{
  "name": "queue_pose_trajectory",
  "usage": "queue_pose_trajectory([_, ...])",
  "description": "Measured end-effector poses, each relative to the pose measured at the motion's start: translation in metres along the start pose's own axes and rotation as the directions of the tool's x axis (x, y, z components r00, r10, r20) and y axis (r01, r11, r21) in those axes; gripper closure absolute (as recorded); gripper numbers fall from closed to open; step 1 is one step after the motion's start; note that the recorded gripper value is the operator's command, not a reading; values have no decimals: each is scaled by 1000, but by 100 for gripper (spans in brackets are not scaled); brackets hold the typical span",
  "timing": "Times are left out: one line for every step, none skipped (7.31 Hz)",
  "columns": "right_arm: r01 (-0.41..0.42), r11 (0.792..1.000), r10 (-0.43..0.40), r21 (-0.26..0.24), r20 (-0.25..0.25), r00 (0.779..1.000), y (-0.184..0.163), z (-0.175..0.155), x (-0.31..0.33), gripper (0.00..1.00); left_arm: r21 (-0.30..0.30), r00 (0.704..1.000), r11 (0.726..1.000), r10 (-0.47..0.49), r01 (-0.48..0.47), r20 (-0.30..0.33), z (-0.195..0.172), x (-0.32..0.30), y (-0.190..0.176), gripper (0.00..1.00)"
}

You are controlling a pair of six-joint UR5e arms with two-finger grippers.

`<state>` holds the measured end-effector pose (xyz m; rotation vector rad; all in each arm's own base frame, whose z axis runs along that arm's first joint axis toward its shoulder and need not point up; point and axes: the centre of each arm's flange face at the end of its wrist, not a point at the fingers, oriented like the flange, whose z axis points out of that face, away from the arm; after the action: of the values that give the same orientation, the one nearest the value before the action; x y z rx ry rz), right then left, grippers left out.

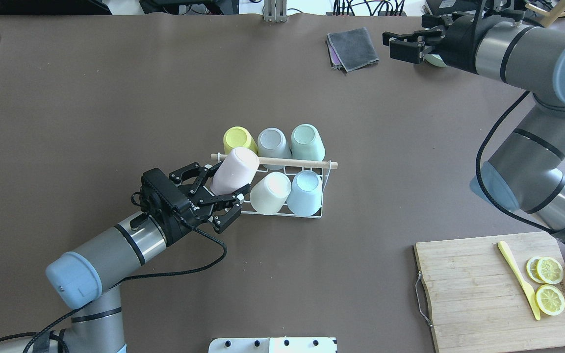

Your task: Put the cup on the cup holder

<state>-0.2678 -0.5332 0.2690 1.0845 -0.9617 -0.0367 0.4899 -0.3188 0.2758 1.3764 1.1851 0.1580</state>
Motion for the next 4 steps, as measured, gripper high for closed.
queue_pose_trajectory([-12, 998, 10, -59, -37, 999, 6, -2, 12, 0, -2, 1000, 1000, 1, -1, 2, 1, 0, 2, 1])
queue_pose_trajectory([-38, 991, 31, -129, -56, 998, 16, -9, 28, 0, -5, 1000, 1000, 2, -2, 3, 1, 0, 3, 1])
queue_pose_trajectory([-82, 975, 69, -207, -74, 995, 28, -21, 49, 0, -6, 1000, 1000, 1, -1, 3, 2, 1, 4, 1])
queue_pose_trajectory([-139, 947, 114, -291, -102, 988, 41, -32, 74, 0, -5, 1000, 1000, -1, 1, 1, 2, 1, 3, 1])
